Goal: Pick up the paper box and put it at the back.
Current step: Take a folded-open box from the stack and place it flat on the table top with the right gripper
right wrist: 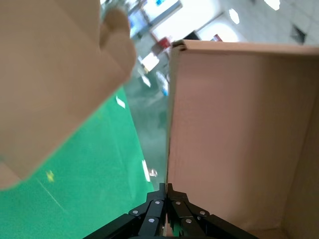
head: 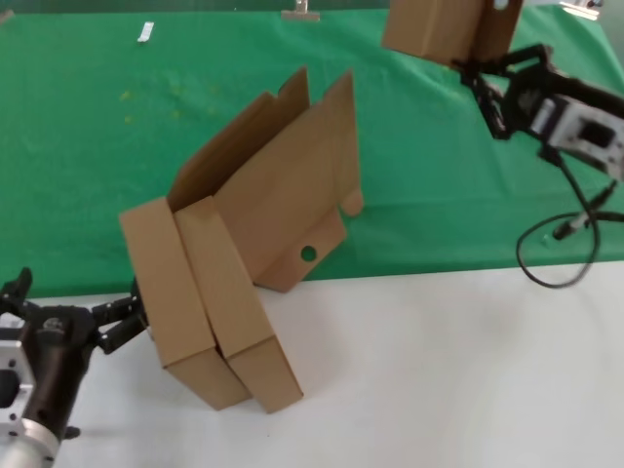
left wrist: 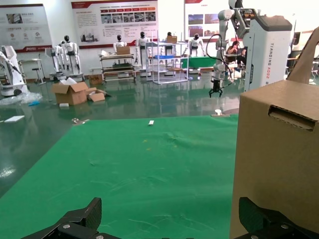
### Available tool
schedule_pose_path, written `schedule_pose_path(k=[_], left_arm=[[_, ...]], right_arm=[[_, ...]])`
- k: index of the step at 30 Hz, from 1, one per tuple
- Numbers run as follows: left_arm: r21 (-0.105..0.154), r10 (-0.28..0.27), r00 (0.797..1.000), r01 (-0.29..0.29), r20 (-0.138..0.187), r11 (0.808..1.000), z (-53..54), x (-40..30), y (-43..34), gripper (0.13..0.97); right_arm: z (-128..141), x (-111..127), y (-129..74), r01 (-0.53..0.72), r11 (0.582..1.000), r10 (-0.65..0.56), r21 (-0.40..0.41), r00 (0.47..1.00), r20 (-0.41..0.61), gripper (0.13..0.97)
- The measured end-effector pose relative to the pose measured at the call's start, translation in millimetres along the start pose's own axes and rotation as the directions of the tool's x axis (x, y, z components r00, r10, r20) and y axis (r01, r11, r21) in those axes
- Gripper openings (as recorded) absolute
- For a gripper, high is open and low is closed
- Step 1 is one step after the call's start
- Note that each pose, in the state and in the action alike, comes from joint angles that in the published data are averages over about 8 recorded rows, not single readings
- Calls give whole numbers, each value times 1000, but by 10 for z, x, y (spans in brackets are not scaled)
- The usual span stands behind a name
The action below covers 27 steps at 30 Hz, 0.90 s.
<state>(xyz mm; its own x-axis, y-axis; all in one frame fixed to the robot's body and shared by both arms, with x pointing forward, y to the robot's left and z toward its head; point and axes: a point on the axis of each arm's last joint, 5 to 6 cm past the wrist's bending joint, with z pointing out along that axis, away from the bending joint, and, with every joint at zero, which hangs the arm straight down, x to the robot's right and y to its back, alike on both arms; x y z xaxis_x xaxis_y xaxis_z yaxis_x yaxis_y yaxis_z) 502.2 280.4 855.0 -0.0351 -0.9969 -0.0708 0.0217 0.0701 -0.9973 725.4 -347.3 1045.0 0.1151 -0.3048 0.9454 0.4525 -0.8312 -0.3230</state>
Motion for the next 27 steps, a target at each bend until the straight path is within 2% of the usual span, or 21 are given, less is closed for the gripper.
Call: schedule_pose_path(k=[7, 12, 17, 20, 23, 27], left_arm=[[0, 0, 1000, 0, 0, 1000, 0, 0, 0, 966], [0, 0, 1000, 0, 0, 1000, 0, 0, 0, 966], [0, 0, 1000, 0, 0, 1000, 0, 0, 0, 966], [0, 0, 1000, 0, 0, 1000, 0, 0, 0, 966], [0, 0, 1000, 0, 0, 1000, 0, 0, 0, 966], [0, 0, 1000, 0, 0, 1000, 0, 0, 0, 966]], right_arm=[[483, 160, -126, 194, 973, -192, -125, 981, 33, 153], [694, 146, -205, 388, 894, -359, -225, 920, 160, 153], [696, 49, -142, 547, 793, -454, -269, 825, 337, 153], [650, -26, -71, 598, 753, -467, -277, 780, 416, 153], [600, -113, -2, 615, 735, -454, -287, 760, 466, 152], [532, -241, 84, 596, 739, -407, -315, 767, 496, 152]])
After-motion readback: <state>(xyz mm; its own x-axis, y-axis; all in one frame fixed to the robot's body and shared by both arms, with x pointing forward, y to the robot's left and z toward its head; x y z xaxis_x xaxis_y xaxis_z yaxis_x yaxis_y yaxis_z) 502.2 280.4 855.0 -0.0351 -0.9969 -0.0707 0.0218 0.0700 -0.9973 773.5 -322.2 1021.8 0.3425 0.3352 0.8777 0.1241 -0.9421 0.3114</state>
